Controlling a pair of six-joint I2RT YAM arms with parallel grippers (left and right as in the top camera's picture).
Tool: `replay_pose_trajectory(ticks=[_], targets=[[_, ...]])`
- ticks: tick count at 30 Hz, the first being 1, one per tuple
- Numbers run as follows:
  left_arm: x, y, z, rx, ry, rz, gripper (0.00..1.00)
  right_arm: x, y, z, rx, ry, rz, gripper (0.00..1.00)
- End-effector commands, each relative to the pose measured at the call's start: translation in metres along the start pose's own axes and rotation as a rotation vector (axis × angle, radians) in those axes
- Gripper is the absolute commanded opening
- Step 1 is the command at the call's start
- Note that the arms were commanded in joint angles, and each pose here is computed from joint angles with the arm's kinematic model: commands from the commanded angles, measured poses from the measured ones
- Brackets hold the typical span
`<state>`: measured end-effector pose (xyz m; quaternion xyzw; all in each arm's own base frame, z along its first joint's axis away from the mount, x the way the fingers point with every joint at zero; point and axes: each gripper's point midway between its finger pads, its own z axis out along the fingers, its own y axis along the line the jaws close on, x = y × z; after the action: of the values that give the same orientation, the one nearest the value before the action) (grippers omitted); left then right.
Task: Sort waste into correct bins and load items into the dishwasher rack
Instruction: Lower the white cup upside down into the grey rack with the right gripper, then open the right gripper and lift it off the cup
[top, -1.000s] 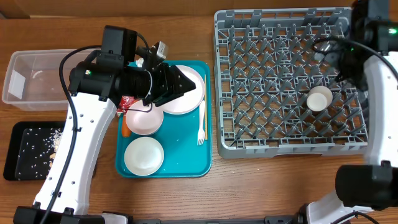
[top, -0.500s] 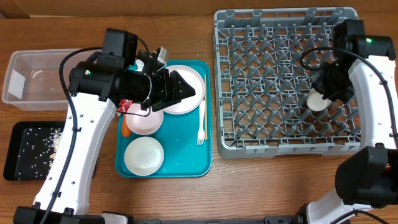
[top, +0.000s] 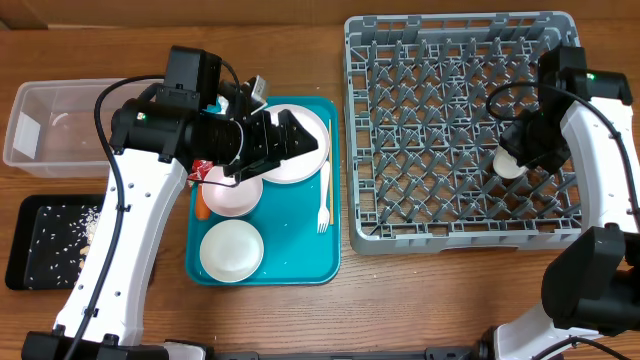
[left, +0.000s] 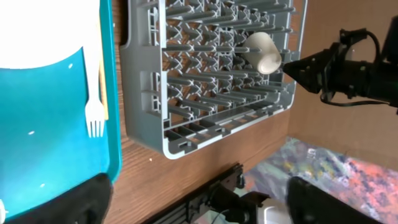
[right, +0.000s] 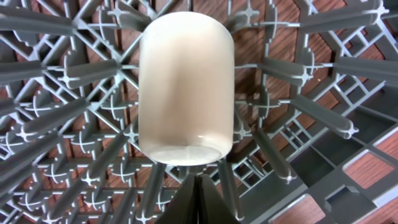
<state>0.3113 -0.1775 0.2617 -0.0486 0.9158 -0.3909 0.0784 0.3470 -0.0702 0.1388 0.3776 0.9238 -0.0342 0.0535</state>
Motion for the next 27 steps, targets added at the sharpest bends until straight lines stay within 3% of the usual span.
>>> replay_pose_trajectory(ticks=[1,14,27], targets=[[-0.002,0.005,0.001,-0.024,-0.009,0.018,1.00,0.000,0.000,0.003,-0.009,0.003,0.014,0.04],[-0.006,0.013,0.001,-0.069,-0.031,0.017,1.00,-0.007,0.001,0.017,-0.022,-0.020,0.027,0.04],[-0.008,0.017,0.000,-0.093,-0.041,0.017,1.00,-0.035,-0.008,0.015,0.025,-0.146,0.045,0.04]])
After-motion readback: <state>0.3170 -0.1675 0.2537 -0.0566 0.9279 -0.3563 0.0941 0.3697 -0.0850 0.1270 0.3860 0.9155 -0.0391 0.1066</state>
